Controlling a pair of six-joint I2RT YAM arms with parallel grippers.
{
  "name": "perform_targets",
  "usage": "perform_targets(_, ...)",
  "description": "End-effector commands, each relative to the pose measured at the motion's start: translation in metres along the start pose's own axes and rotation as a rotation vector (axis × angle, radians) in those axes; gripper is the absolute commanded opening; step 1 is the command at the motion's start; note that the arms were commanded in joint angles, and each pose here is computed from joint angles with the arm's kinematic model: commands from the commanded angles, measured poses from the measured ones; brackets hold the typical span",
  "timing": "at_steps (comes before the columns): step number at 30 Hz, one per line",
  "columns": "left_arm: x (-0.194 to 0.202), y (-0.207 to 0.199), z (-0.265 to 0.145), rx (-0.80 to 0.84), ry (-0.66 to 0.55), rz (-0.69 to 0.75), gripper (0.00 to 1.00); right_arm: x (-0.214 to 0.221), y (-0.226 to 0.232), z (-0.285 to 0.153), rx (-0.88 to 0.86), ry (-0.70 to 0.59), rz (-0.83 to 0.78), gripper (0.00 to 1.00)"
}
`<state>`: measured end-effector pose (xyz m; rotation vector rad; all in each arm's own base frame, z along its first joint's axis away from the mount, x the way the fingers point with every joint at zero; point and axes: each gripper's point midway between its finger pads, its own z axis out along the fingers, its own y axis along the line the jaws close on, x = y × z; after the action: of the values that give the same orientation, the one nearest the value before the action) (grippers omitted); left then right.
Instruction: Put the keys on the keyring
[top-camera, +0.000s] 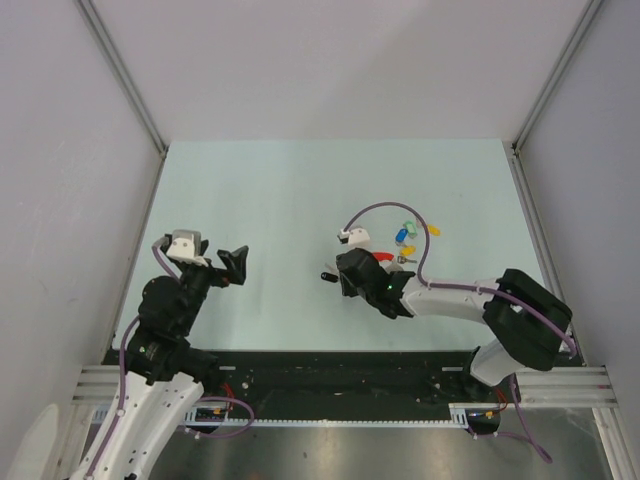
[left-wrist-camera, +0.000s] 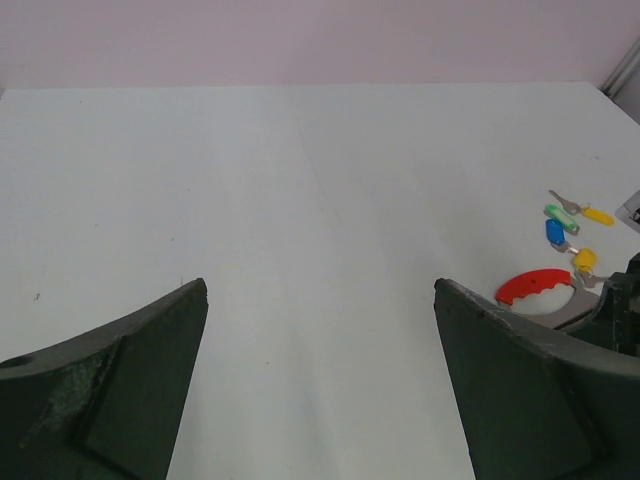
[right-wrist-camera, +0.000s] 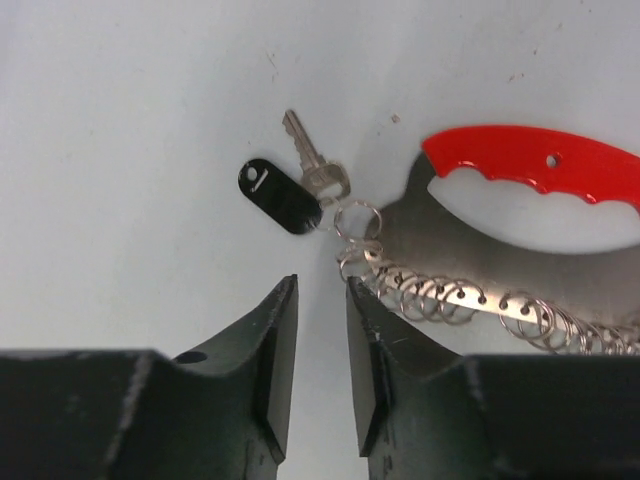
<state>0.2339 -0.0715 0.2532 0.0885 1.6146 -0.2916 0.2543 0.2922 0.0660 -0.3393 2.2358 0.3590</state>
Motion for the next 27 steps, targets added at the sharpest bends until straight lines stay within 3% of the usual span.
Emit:
perform_targets(1, -0.025, 0.001, -0.005, -0.01, -0.069, 0.007, 1.0, -0.033, 0.006, 0.014, 0.055, -0.118, 0.08, 0.28)
perform_targets(27, -0.02, 0.001, -0.002, -0.01, -0.048, 0.013, 1.0, 0.012, -0.009, 0.046, 0.186, 0.021, 0.031, 0.29)
